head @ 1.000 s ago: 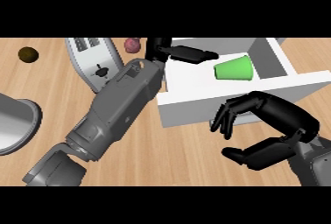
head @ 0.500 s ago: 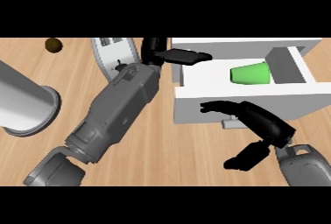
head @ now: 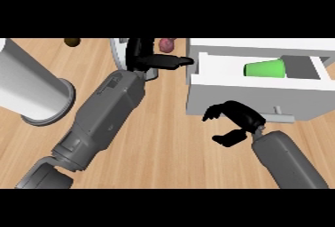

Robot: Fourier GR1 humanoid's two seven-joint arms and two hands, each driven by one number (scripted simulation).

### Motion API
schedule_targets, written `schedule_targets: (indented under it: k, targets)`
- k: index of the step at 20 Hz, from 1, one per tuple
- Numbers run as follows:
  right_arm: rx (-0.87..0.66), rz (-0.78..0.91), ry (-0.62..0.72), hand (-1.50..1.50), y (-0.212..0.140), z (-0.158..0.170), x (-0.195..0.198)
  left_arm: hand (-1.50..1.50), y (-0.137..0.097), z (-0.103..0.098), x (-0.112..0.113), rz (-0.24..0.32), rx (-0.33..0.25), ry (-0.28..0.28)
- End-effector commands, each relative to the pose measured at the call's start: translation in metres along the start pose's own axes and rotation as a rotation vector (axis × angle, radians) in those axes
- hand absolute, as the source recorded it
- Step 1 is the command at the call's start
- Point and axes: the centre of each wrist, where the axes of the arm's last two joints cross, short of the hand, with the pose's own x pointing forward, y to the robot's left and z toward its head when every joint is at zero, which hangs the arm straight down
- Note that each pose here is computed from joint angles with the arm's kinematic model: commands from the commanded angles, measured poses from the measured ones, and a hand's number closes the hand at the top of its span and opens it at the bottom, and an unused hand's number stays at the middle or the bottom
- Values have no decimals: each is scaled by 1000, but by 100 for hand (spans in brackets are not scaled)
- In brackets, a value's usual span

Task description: Pick up the cup, place it into the drawer and close the drawer

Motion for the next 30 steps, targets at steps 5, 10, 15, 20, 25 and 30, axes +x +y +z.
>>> schedule_targets:
  k: [5,10,15,20,25,30]
  targets:
    - [-138,-50,-20,150,-26,-27,-39,-150,35,17,-3,28,-6,1]
    - [-300,-69,-17,150,-91,-21,-41,-150,55,21,3,59,-21,-4]
    - [-429,-80,17,150,-139,-11,-36,-150,58,30,-1,49,-47,14]
    - [-468,-123,12,150,-153,-1,-38,-150,70,39,-5,45,-69,31]
    - [-484,-145,-20,150,-178,12,-30,-150,80,37,1,54,-84,28]
    - [-473,-176,-39,150,-181,20,-33,-150,71,41,-4,80,-108,40]
